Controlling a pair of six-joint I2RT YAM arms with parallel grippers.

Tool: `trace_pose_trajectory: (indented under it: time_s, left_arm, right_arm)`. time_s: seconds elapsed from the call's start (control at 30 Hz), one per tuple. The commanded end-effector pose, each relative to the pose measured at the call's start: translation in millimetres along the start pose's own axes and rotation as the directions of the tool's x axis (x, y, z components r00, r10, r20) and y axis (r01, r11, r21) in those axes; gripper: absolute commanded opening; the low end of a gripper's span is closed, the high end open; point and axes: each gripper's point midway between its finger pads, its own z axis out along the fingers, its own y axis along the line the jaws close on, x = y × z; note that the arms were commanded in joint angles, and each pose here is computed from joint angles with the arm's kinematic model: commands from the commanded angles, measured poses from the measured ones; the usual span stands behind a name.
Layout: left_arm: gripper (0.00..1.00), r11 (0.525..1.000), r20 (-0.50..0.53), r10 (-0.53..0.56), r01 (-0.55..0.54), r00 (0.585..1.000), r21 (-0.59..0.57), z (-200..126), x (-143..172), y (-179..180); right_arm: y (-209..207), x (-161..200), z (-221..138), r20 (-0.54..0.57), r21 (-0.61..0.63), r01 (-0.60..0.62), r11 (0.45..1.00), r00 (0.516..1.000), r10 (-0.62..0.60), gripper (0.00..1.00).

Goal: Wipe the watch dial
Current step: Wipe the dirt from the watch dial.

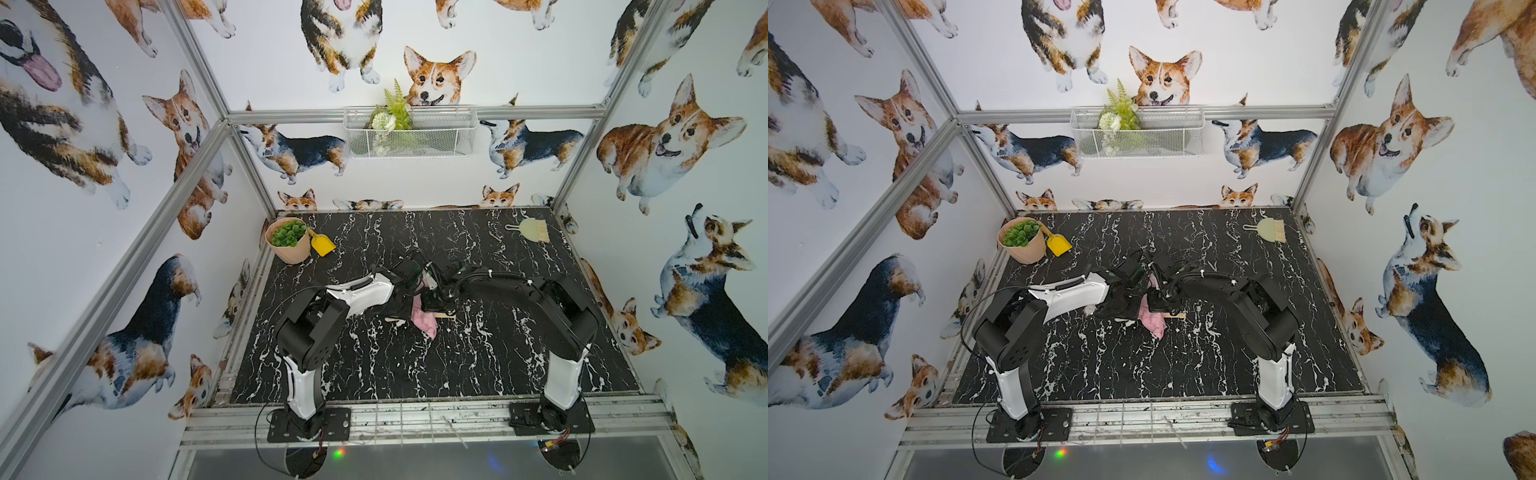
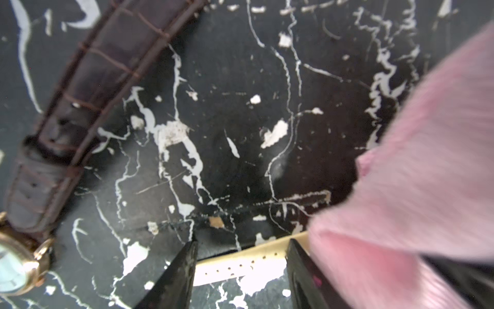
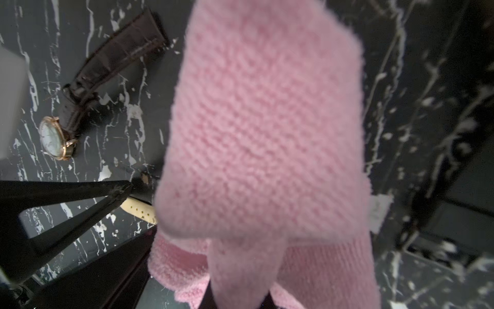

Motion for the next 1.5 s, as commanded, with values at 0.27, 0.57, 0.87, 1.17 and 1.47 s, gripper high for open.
trace_pose_trajectory:
  time_s: [0.27, 0.57, 0.87, 1.17, 1.47]
  left_arm:
    - [0.55, 0.995, -0.221, -0.104, 0.100, 0.970, -0.030, 39.4, 58.3, 29.4]
    - [0.54, 0.993, -0.224, -0.108, 0.097, 0.969, -0.061, 36.3, 53.9, 36.1]
    - [0.59, 0.999, -0.091, -0.042, 0.044, 0.995, 0.024, -12.9, 10.5, 7.7]
    - [0.70, 0.995, -0.064, 0.072, -0.067, 0.995, 0.073, -28.5, -7.7, -49.8]
    - [0.68, 0.997, -0.097, 0.083, -0.082, 0.992, 0.017, -11.0, 9.4, -47.2]
  right_arm:
    - [-83.6, 42.4, -17.0, -0.009, 0.325, 0.054, 0.944, 0.998, -0.054, 0.00]
    - [-96.4, 45.0, -27.5, -0.006, 0.330, 0.071, 0.941, 0.997, -0.073, 0.00]
    - [-58.7, 21.7, -36.0, 0.051, 0.198, 0.080, 0.977, 0.994, -0.092, 0.00]
    - [-57.3, 24.2, -31.4, 0.041, 0.180, 0.070, 0.981, 0.996, -0.078, 0.00]
    - [-58.8, 26.7, -29.6, 0.051, 0.173, 0.047, 0.984, 0.997, -0.057, 0.00]
